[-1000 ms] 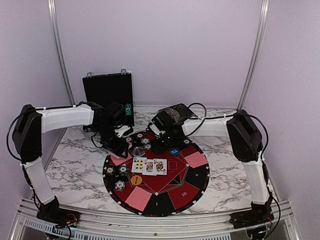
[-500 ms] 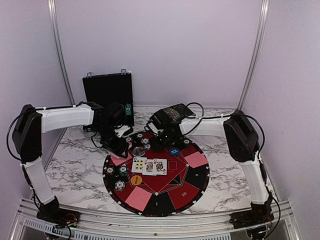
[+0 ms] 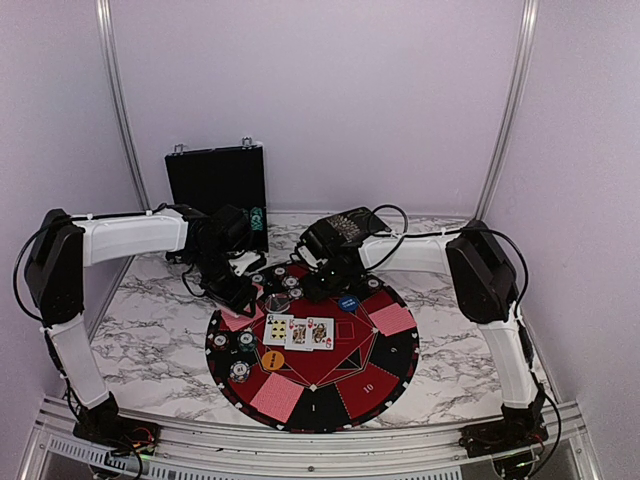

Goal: Distribute texas hold em gaming equipment
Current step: Place the all-in button in the small blind area.

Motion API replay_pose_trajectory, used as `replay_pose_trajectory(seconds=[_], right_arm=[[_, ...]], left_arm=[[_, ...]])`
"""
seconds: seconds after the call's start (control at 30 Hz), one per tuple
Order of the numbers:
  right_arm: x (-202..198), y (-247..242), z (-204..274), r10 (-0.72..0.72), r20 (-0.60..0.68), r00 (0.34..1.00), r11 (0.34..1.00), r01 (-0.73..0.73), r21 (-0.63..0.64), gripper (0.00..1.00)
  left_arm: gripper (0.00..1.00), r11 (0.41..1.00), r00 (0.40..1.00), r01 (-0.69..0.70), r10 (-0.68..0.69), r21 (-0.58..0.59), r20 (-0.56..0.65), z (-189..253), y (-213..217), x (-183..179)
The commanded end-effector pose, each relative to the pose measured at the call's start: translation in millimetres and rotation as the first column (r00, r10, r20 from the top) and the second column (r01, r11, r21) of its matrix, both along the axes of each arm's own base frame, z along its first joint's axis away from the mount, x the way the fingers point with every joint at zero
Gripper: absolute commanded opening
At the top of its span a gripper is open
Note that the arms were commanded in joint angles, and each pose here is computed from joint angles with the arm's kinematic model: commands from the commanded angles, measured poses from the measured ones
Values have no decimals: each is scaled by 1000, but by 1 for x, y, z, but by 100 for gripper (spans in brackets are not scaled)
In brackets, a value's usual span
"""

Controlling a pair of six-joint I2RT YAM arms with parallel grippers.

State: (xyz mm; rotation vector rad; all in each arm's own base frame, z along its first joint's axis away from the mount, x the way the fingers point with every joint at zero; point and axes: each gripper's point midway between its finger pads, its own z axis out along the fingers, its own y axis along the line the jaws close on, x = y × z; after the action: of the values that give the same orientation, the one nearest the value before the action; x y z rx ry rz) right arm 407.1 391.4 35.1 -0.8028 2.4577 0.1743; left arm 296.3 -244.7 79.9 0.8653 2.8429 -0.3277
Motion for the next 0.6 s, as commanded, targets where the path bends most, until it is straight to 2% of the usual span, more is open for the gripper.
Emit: replay_pose_trajectory(seconds=[0.0, 0.57], right_arm=[[14, 3, 15, -12, 38, 999, 1000, 12, 16, 51], [14, 3, 22, -12, 46, 999, 1000, 11, 22, 60]], left_arm=[[34, 999, 1000, -2, 3, -35, 24, 11, -2, 2], [34, 999, 1000, -4, 5, -37, 25, 11, -2, 3]])
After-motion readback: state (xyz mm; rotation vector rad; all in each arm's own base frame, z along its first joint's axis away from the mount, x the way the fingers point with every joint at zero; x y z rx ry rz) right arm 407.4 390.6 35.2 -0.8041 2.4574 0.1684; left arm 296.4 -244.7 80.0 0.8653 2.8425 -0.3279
